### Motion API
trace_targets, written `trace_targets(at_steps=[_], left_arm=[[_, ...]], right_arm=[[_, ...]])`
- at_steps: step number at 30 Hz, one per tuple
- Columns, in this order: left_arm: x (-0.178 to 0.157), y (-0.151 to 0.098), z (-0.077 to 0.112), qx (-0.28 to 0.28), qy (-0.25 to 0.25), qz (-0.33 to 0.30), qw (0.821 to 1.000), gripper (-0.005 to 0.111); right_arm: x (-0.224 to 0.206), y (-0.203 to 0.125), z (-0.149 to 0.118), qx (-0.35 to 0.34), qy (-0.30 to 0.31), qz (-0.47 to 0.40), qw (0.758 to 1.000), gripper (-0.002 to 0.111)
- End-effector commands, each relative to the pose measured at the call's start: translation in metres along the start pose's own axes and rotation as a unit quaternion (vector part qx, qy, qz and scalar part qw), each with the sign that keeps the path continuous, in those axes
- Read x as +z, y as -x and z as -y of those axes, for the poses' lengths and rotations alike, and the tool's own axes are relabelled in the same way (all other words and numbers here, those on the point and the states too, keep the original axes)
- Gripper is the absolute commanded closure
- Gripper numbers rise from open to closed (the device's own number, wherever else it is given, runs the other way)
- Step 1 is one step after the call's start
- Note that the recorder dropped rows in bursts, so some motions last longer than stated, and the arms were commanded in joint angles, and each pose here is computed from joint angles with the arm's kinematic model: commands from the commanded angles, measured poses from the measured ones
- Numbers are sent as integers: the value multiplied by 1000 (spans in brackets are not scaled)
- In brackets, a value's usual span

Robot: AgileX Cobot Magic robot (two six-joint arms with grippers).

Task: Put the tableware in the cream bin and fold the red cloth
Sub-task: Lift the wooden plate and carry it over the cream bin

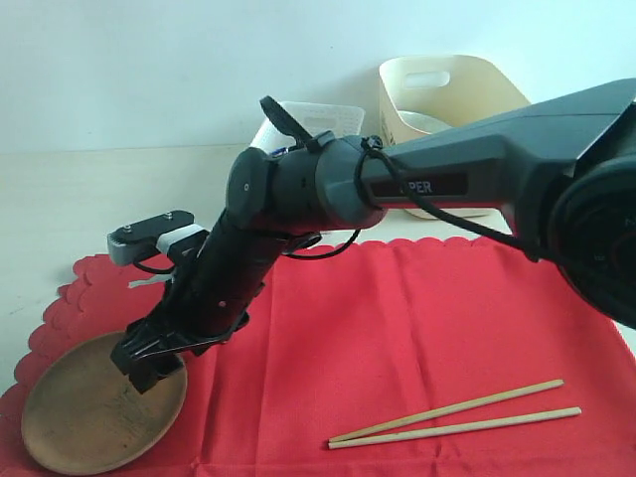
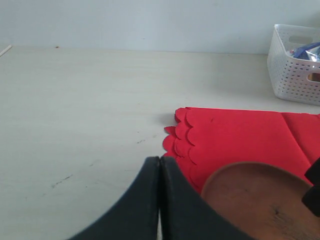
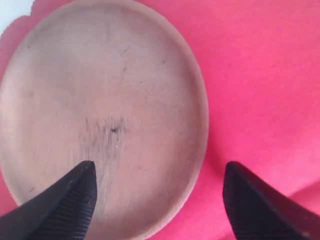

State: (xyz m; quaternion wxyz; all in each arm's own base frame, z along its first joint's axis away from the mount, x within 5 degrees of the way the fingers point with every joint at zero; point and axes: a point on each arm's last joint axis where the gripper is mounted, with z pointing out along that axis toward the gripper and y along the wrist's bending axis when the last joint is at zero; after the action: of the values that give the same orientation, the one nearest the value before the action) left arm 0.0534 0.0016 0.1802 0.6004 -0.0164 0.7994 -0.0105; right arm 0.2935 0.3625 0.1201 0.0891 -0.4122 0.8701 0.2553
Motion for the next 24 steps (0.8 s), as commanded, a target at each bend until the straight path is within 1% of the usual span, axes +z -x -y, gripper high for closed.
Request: trace_targets(at_steps=[1,6,8,11,16,19,24], left_arm=[[0,1,0,-1,1,8,1000,107],[0,1,0,-1,1,8,1000,107],[0,1,0,-1,1,8,1000,107],[0,1,0,-1,1,8,1000,107],[0,1,0,-1,1,8,1000,107],[0,1,0,-1,1,8,1000,107],[0,1,0,-1,1,8,1000,107]], right_arm=[[1,-1,-4,18,20,-4,1000,41],[8,-5,-1,21,22,-16,999,41],[13,-7,-1,33,30,-21,999,41],[18,-9,-1,41,44,-24,998,45],[19,-9,-2,42,53,-23,997,66],[19,-9,-2,38,50,-25,998,80],[19,-10,2,18,31,-30,999,108]])
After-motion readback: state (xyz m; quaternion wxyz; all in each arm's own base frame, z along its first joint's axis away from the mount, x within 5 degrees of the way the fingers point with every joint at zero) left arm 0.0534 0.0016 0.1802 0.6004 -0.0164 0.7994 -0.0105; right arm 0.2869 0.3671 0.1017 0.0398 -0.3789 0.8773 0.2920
